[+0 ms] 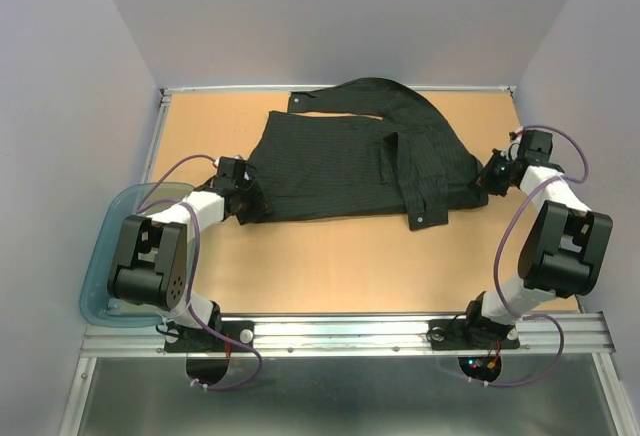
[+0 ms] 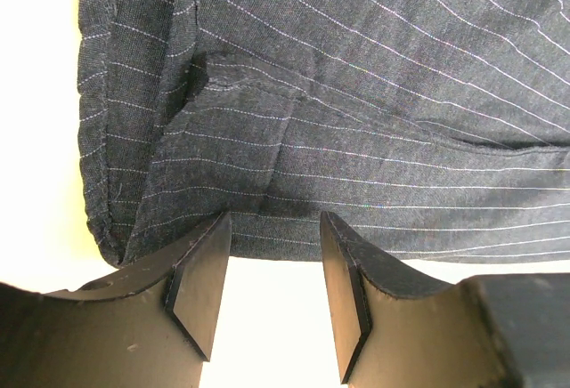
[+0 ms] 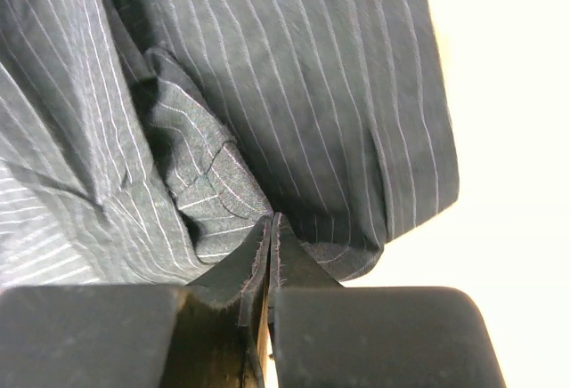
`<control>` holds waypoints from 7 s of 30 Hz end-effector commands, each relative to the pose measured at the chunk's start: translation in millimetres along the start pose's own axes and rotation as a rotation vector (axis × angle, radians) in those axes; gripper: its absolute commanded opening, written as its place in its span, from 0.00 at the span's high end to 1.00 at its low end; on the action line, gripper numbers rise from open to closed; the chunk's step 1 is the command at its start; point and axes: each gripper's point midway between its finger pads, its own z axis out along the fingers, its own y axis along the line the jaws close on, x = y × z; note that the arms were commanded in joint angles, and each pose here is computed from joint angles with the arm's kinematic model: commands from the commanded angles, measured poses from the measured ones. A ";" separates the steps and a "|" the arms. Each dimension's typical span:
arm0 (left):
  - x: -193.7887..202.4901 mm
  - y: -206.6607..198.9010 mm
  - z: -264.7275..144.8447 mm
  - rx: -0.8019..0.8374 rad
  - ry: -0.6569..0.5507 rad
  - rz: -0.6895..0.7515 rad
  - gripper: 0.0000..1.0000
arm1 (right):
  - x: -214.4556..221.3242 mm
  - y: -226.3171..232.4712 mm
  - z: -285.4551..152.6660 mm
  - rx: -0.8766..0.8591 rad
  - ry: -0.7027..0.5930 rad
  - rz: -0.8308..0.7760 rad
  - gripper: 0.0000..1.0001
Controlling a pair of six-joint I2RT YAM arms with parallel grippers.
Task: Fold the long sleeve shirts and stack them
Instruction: Fold the shirt
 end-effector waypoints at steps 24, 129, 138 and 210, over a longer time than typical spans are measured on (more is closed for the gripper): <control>15.0 41.0 2.1 -0.119 0.077 -0.016 0.44 | 99.9 -92.0 -36.5 0.401 0.016 0.412 0.92; 35.9 -30.7 0.3 0.178 -0.043 -0.120 0.40 | 208.6 223.0 -6.9 -0.752 0.152 -0.082 0.42; 30.4 -110.1 -31.9 0.320 -0.109 0.029 0.39 | 194.0 250.4 -17.8 -0.801 0.155 -0.072 0.41; 132.1 -266.3 -130.1 0.558 -0.408 0.988 0.14 | 222.4 -14.1 -34.8 0.538 0.171 0.240 0.41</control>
